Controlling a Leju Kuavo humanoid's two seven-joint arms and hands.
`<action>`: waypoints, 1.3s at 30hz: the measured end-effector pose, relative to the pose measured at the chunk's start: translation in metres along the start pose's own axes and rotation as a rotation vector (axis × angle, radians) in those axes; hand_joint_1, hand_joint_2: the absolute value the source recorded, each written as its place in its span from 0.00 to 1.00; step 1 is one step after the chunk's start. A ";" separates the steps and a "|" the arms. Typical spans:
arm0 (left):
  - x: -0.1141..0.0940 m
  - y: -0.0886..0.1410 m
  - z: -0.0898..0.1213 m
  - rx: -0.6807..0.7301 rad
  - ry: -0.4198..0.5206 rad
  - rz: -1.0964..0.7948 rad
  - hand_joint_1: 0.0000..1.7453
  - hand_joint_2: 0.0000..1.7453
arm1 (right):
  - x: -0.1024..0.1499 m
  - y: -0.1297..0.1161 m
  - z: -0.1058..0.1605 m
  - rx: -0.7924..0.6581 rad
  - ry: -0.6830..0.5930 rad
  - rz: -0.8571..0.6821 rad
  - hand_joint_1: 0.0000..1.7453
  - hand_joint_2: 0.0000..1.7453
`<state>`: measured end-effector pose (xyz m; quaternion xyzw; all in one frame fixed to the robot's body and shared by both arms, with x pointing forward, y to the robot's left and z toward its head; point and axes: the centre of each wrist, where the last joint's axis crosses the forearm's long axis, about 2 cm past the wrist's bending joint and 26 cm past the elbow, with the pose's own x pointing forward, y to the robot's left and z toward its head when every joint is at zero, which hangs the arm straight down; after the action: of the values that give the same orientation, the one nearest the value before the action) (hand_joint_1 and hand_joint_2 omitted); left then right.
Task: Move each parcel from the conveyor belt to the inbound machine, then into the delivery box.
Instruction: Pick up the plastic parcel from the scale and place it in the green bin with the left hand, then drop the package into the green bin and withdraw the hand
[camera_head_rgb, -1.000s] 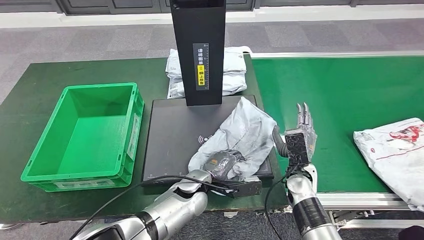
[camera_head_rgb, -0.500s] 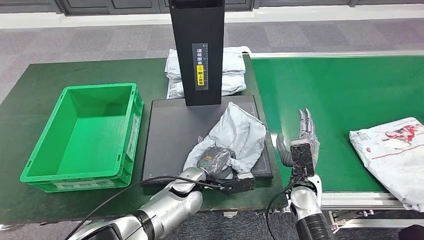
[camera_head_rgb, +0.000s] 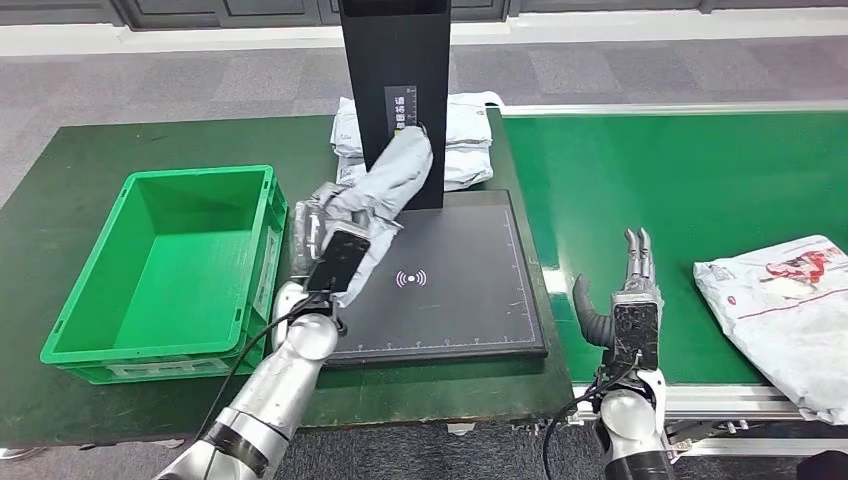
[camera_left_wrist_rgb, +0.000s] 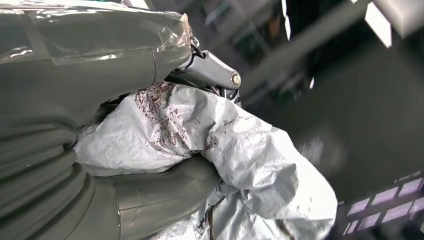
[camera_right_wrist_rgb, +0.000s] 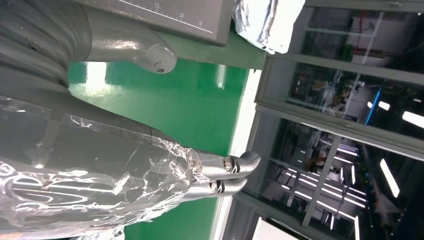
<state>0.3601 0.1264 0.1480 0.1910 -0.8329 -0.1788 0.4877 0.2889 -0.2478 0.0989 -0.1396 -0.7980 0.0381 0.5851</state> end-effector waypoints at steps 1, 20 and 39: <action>-0.002 0.011 -0.003 0.062 -0.012 -0.020 1.00 1.00 | 0.000 -0.001 0.001 -0.002 0.000 -0.003 0.00 1.00; -0.072 0.155 0.024 0.419 0.215 -0.857 0.00 1.00 | -0.009 -0.005 0.015 -0.007 0.029 -0.056 0.00 1.00; -0.126 0.112 0.035 0.080 0.477 -0.168 0.00 1.00 | -0.013 -0.009 0.023 0.077 0.088 -0.088 0.00 1.00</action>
<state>0.3695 0.2891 0.0923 0.3156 -0.6820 -0.1354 0.6457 0.2687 -0.2578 0.0820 -0.0833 -0.7748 0.0366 0.6256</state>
